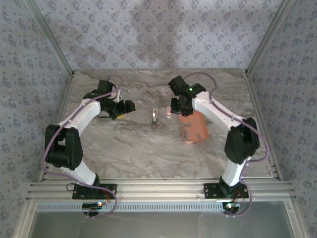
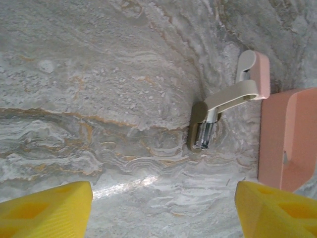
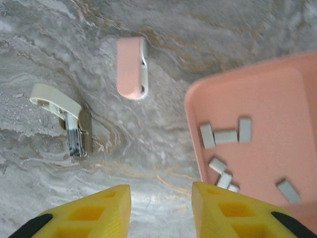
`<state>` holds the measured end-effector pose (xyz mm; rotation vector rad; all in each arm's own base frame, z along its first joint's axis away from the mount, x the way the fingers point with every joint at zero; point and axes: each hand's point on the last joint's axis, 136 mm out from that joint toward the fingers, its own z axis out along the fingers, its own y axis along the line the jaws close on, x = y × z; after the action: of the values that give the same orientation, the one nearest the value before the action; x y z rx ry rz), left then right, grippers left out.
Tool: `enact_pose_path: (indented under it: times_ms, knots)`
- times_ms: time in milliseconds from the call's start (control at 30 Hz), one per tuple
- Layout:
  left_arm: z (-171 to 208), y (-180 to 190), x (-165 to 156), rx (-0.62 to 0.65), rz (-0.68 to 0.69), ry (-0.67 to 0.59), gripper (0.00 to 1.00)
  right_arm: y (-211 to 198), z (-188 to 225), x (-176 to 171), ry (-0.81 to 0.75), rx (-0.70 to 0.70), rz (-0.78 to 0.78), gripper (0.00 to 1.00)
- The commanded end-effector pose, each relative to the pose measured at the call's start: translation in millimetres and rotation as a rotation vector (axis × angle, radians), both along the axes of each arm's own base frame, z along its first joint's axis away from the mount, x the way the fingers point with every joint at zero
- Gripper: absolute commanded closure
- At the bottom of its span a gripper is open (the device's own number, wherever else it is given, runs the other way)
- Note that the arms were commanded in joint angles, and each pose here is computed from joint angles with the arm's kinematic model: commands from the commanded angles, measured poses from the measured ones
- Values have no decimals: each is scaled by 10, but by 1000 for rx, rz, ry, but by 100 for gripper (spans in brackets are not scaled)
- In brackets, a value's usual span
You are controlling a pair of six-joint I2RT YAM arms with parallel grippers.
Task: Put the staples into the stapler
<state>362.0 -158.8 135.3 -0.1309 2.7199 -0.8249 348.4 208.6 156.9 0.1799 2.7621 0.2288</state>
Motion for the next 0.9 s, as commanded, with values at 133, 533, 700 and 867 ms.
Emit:
enact_pose_path:
  times_ms: [133,533,700,867]
  knots:
    - [172,-158,146,-36,-31,-41,25,-374,-200,-114,5,142,-160,62]
    - [-79,-229,422,37,109,26,25,-848,-637,-449,185,55,-5,62]
    - [-159,-307,450,84,46,61,25,-851,-794,-560,216,50,61,62]
    - [-299,-365,386,101,7,132,24,-872,-928,-592,253,20,98,62]
